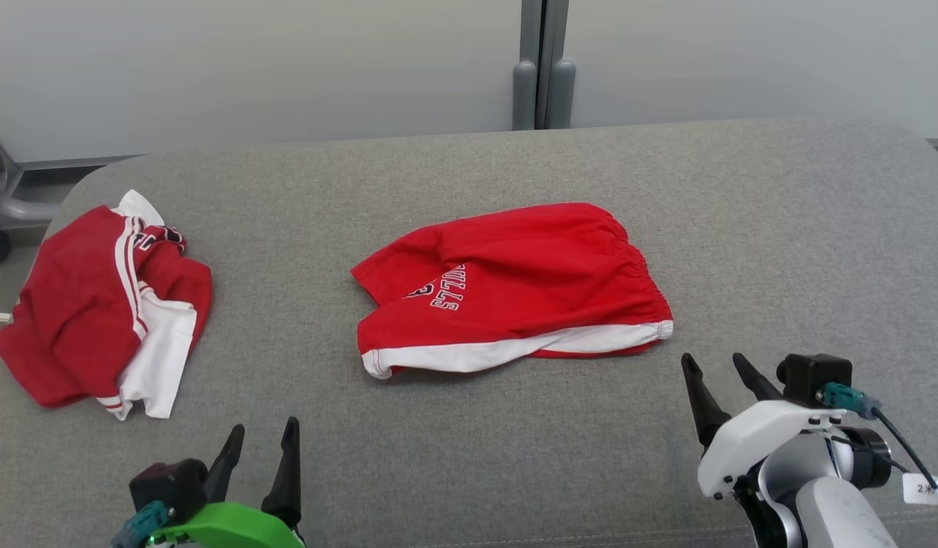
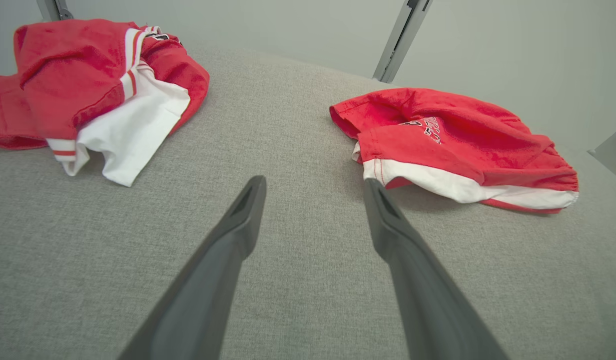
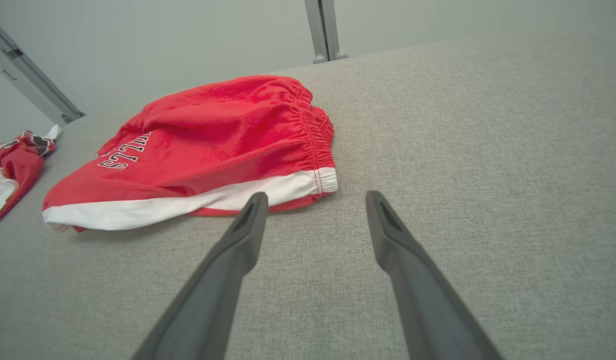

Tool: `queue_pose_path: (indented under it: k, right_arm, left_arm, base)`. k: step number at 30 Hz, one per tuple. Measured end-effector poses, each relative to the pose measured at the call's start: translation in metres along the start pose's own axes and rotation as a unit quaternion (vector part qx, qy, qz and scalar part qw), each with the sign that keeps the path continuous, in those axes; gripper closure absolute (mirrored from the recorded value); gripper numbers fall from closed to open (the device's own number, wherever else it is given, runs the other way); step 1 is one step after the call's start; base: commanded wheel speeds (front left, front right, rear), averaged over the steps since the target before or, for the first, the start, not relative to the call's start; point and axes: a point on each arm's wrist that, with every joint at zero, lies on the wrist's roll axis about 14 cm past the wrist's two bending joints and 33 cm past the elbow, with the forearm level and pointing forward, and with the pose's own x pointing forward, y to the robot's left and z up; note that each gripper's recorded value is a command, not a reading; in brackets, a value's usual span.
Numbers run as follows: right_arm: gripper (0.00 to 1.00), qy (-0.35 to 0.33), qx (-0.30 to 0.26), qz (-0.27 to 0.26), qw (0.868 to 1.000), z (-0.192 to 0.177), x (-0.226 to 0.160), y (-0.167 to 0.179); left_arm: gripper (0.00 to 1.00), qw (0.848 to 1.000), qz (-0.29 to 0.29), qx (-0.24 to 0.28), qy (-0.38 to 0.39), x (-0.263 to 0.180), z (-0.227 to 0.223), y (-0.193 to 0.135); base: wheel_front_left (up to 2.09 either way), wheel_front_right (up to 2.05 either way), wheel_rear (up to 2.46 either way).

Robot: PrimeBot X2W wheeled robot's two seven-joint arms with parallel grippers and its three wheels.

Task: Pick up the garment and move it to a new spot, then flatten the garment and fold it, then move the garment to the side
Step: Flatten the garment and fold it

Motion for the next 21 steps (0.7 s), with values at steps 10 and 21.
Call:
queue_pose_path:
  k: [10,21]
  right_arm:
    - [0.00,0.087,-0.062,0.005,0.994,0.003,0.020,0.005]
    - [0.00,0.157,-0.109,-0.017,0.981,0.004,0.052,-0.020]
  left_arm:
    - [0.00,0.996,-0.023,0.011,0.083,0.030,-0.006,-0.021]
    - [0.00,0.984,-0.055,0.030,0.168,0.075,-0.028,-0.044]
  base:
    - [0.00,0.00,0.00]
    - [0.00,0.00,0.00]
